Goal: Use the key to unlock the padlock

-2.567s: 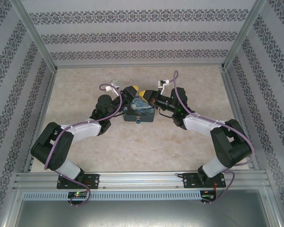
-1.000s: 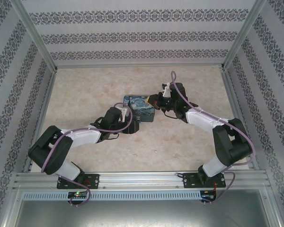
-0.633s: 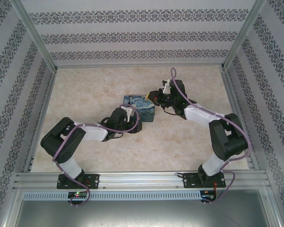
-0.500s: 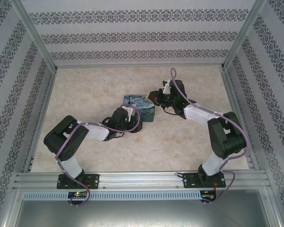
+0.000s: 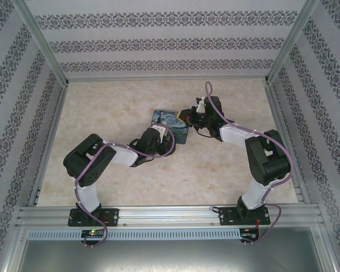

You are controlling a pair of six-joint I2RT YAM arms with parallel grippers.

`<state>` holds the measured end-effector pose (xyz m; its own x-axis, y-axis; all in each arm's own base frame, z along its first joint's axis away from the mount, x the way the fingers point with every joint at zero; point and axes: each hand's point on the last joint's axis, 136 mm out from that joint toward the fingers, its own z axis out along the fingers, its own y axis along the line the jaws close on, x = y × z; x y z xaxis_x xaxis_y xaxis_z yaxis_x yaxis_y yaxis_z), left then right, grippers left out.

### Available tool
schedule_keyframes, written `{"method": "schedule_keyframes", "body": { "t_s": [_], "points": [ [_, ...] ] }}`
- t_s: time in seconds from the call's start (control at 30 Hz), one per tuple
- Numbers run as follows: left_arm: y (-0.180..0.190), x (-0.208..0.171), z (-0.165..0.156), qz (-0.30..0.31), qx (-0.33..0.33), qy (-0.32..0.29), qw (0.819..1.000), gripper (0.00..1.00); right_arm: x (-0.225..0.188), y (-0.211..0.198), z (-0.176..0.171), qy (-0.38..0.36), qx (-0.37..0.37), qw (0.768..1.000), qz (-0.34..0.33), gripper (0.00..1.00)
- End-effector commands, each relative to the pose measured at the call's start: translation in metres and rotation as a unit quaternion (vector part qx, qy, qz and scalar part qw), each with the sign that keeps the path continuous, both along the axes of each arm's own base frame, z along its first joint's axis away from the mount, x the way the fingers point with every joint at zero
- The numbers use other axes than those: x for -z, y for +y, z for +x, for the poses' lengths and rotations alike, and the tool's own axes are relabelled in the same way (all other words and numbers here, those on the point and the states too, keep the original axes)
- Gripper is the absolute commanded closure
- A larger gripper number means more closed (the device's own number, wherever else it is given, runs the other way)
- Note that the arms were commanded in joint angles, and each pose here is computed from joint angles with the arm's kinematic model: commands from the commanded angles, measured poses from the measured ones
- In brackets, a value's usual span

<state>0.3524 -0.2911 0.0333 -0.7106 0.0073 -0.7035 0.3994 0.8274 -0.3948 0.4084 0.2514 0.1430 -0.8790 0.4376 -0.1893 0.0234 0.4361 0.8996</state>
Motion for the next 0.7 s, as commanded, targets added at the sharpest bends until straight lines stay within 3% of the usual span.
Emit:
{"method": "schedule_keyframes", "body": {
  "t_s": [0.0, 0.43, 0.67],
  "points": [
    [-0.016, 0.002, -0.001, -0.006, 0.022, -0.011, 1.0, 0.41, -0.006, 0.0, 0.008, -0.01, 0.0, 1.0, 0.014, 1.0],
    [-0.038, -0.034, -0.002, -0.121, 0.023, -0.005, 0.992, 0.4, 0.012, -0.005, 0.005, 0.005, 0.003, 1.0, 0.004, 1.0],
    [-0.039, -0.028, 0.003, -0.132, 0.006, 0.011, 0.991, 0.4, 0.017, -0.007, 0.003, 0.009, 0.006, 1.0, 0.003, 1.0]
  ]
}}
